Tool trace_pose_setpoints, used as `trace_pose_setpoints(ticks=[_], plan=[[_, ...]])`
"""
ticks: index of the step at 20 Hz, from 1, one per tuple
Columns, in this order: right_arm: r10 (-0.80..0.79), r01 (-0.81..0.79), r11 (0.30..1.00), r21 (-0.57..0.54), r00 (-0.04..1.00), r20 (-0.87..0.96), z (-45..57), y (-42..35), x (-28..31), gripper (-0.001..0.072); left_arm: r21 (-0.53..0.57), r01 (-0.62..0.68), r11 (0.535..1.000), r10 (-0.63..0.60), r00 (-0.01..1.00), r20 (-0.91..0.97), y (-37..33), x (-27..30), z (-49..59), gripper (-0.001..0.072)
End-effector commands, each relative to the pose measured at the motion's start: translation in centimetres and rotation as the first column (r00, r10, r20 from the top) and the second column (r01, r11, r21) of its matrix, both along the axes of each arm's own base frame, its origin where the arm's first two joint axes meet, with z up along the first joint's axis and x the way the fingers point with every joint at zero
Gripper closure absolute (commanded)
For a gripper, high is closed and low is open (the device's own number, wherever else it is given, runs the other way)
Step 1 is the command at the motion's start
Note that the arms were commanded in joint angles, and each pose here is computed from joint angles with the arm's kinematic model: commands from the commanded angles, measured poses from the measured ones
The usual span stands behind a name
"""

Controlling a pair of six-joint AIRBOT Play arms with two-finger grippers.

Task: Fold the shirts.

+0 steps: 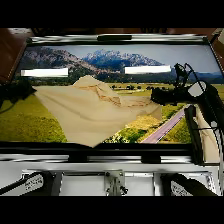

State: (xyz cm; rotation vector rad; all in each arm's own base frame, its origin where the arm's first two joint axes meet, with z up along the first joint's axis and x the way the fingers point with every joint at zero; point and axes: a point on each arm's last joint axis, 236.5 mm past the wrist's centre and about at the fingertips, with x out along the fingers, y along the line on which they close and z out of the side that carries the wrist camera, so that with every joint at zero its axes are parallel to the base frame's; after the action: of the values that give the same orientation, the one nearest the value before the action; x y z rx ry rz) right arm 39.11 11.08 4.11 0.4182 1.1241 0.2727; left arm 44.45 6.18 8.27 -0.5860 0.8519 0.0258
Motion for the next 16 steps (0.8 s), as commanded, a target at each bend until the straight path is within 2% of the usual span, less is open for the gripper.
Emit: trace_pose_setpoints(ticks=[1, 4, 5, 6, 7, 10, 12, 13, 14, 15, 16], plan=[[0.062, -0.059, 0.997, 0.045, 0.995, -0.078, 0.2, 3.9, -2.8, 0.0651, -0.007, -0.013, 1.000, 0.013, 1.000, 0.002, 2.4, 2.3, 2.0, 0.0673], [0.096, -0.097, 0.995, -0.031, 0.995, -0.033, -0.4, 6.2, -2.7, 0.0651, -0.100, -0.008, 0.995, -0.007, 0.990, -0.143, 0.4, 2.5, -3.1, 0.0671], [0.083, -0.083, 0.996, -0.038, 0.997, -0.003, -0.2, 6.5, -2.1, 0.0651, -0.126, 0.001, 0.992, -0.024, 0.983, -0.180, -0.4, 2.3, -4.2, 0.0585], [0.058, -0.057, 0.998, -0.025, 0.998, 0.022, 0.2, 6.6, -1.4, 0.0651, -0.147, 0.015, 0.989, -0.046, 0.977, -0.210, -1.1, 1.9, -4.9, 0.0240], [0.034, -0.033, 0.999, -0.012, 0.999, 0.036, 0.5, 6.7, -0.9, 0.0651, -0.160, 0.027, 0.987, -0.064, 0.971, -0.232, -1.5, 1.4, -5.1, -0.0013], [0.024, -0.024, 1.000, -0.010, 0.999, 0.048, 0.6, 6.5, -0.6, 0.0651, -0.210, 0.116, 0.971, -0.184, 0.922, -0.340, -1.8, -2.6, -3.3, 0.0000], [0.024, -0.024, 1.000, -0.011, 0.999, 0.048, 0.6, 6.5, -0.6, 0.0651, -0.181, 0.176, 0.967, -0.246, 0.819, -0.518, -1.5, -8.4, -4.4, 0.0129], [0.025, -0.024, 1.000, -0.018, 0.998, 0.050, 0.6, 6.4, -0.5, 0.0651, -0.183, 0.188, 0.965, -0.260, 0.770, -0.583, -1.8, -11.1, -5.4, 0.0127], [0.028, -0.026, 0.999, -0.030, 0.998, 0.051, 0.4, 6.2, -0.5, 0.0651, -0.217, 0.196, 0.956, -0.290, 0.739, -0.608, -3.1, -13.5, -6.4, 0.0087], [0.030, -0.029, 0.999, -0.032, 0.998, 0.046, 0.4, 6.2, -0.6, 0.0651, -0.256, 0.202, 0.945, -0.320, 0.726, -0.609, -4.8, -15.5, -7.5, 0.0005], [0.033, -0.032, 0.999, -0.033, 0.999, 0.038, 0.3, 6.2, -0.8, 0.0651, -0.306, 0.191, 0.933, -0.345, 0.723, -0.599, -6.7, -17.4, -8.6, -0.0013]])
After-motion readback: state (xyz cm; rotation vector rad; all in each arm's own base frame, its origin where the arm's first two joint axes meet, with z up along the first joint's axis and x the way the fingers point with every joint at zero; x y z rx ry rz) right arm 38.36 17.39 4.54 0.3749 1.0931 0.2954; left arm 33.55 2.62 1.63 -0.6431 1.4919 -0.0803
